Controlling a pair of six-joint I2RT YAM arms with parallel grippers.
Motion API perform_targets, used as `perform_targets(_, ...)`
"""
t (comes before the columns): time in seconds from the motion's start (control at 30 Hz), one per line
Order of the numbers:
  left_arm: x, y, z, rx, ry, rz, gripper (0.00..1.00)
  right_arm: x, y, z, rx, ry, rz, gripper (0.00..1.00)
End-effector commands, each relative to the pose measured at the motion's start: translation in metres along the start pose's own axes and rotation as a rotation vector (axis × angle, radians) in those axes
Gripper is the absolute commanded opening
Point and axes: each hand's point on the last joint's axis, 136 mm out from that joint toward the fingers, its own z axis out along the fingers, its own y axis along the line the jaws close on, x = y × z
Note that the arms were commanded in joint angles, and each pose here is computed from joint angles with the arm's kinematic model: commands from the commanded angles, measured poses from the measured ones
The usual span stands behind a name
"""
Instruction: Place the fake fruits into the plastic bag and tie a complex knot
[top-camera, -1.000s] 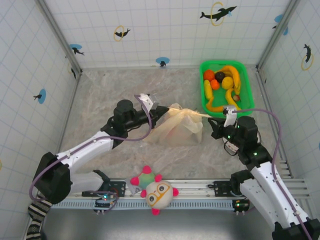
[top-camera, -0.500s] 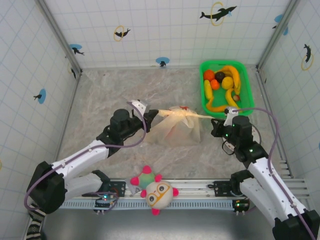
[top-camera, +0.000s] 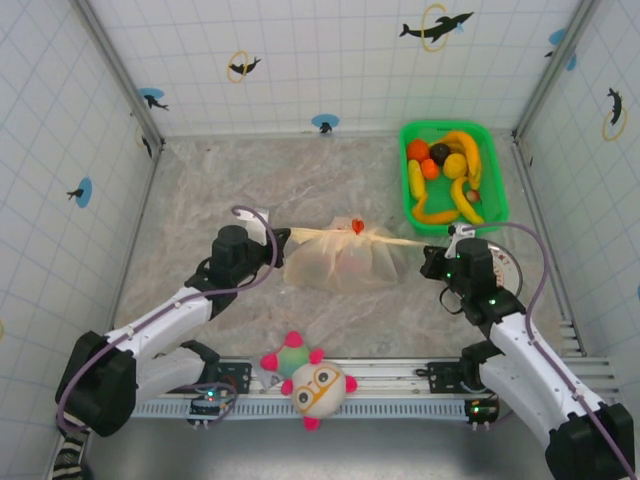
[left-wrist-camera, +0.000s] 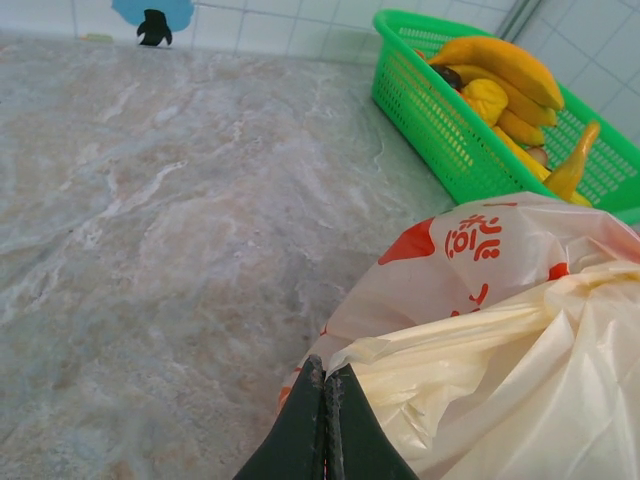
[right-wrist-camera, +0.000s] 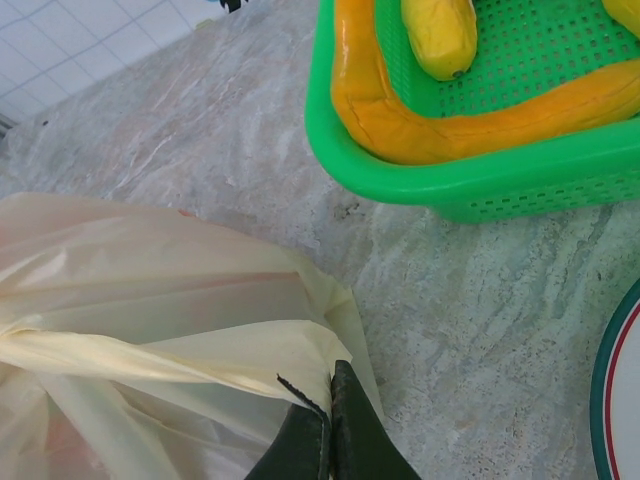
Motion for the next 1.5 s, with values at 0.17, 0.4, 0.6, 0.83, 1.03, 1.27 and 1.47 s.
perform_targets(0.17,-0.026,0.055,-0.010,-0.214,-0.103,-0.055,0.00,-0.029,-0.035,-0.011,0.129,-0.184,-0.012,0.00)
perform_targets(0.4,-0.068,0.017,-0.017,-0.064,-0.134,0.001,0.44,-0.050,0.028,-0.037,-0.140,-0.176,-0.196,0.64)
perform_targets(0.6,-0.117,0.013,-0.056,-0.133,-0.242,0.035,0.75,-0.108,0.033,-0.090,-0.071,-0.295,-0.200,1.00)
perform_targets(0.83,-0.127,0.081,-0.109,-0.544,-0.346,-0.025,0.97,-0.136,-0.056,-0.105,0.338,-0.411,-0.054,1.00)
perform_targets(1.03,-0.087,0.146,-0.125,-0.790,-0.328,-0.084,0.97,-0.104,-0.133,-0.076,0.610,-0.482,0.027,1.00)
perform_targets(1.27,-0.049,0.186,-0.124,-0.867,-0.297,-0.081,0.97,-0.080,-0.156,-0.037,0.637,-0.461,-0.035,1.00)
perform_targets(1.47,-0.021,0.200,-0.104,-0.832,-0.273,-0.047,0.97,-0.088,-0.153,-0.017,0.569,-0.537,-0.080,1.00)
